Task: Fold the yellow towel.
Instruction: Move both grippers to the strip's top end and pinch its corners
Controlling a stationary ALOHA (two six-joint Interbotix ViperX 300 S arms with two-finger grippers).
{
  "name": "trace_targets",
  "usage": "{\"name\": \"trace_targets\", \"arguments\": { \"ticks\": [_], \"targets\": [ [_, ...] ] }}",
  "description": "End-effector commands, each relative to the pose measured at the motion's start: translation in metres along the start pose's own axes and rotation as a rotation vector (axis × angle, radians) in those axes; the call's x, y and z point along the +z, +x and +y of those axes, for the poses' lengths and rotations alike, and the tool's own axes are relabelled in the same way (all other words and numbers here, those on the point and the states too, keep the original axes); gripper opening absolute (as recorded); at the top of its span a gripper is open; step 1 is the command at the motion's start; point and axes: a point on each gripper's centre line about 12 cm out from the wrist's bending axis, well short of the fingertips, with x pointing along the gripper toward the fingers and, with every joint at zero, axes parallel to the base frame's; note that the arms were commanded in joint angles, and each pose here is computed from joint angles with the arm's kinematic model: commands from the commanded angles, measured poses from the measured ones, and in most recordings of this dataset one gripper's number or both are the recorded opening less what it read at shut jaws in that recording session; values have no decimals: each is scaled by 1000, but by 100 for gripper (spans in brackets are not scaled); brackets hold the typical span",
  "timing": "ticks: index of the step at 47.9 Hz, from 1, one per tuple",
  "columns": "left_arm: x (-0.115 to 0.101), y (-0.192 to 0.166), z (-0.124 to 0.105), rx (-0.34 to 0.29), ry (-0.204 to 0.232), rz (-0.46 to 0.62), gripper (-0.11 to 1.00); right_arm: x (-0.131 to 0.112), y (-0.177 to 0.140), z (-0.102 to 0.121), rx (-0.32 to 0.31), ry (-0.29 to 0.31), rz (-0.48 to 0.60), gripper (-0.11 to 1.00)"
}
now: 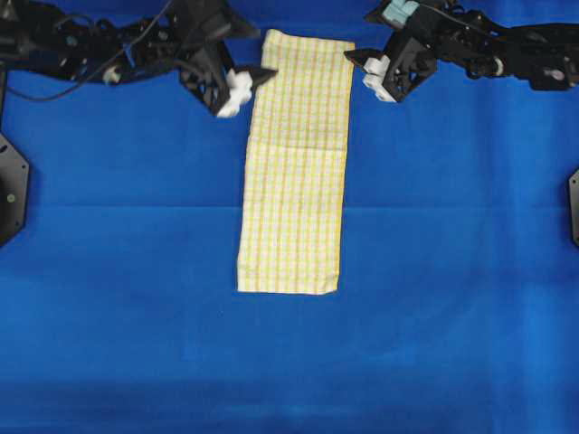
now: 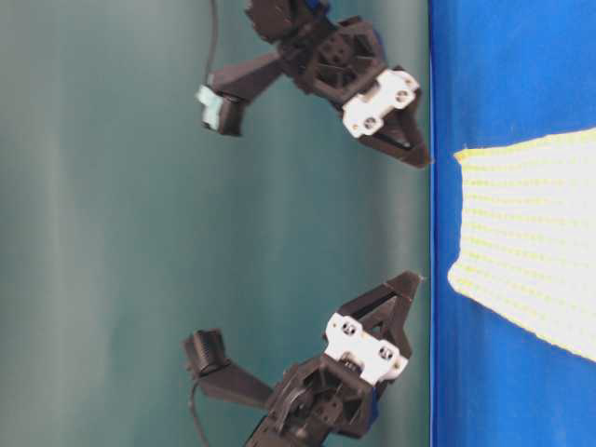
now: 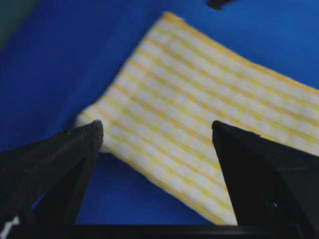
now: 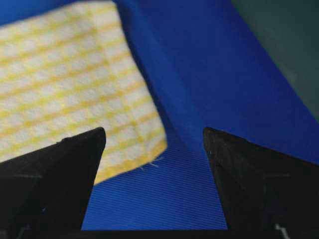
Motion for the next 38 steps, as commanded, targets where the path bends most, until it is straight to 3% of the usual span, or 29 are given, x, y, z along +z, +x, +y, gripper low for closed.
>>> {"name": "trace_targets", "arguments": {
  "ticks": [1,10,31,34,38],
  "targets": [
    [9,6,15,34,-19,-40,85,10,7,-1,-11,11,-40,80],
    [-5,29,33,72,-39,-23,85,1,27,-5,-29,24,-12,80],
    [-23,59,34,73,-50,25,84,-15,46,-6,-40,35,37,79],
    [-24,60,34,73,-51,29,79,-14,46,-6,-40,32,36,77],
    [-23,60,34,73,-51,25,59,-14,46,-6,-39,23,34,66]
  ]
}}
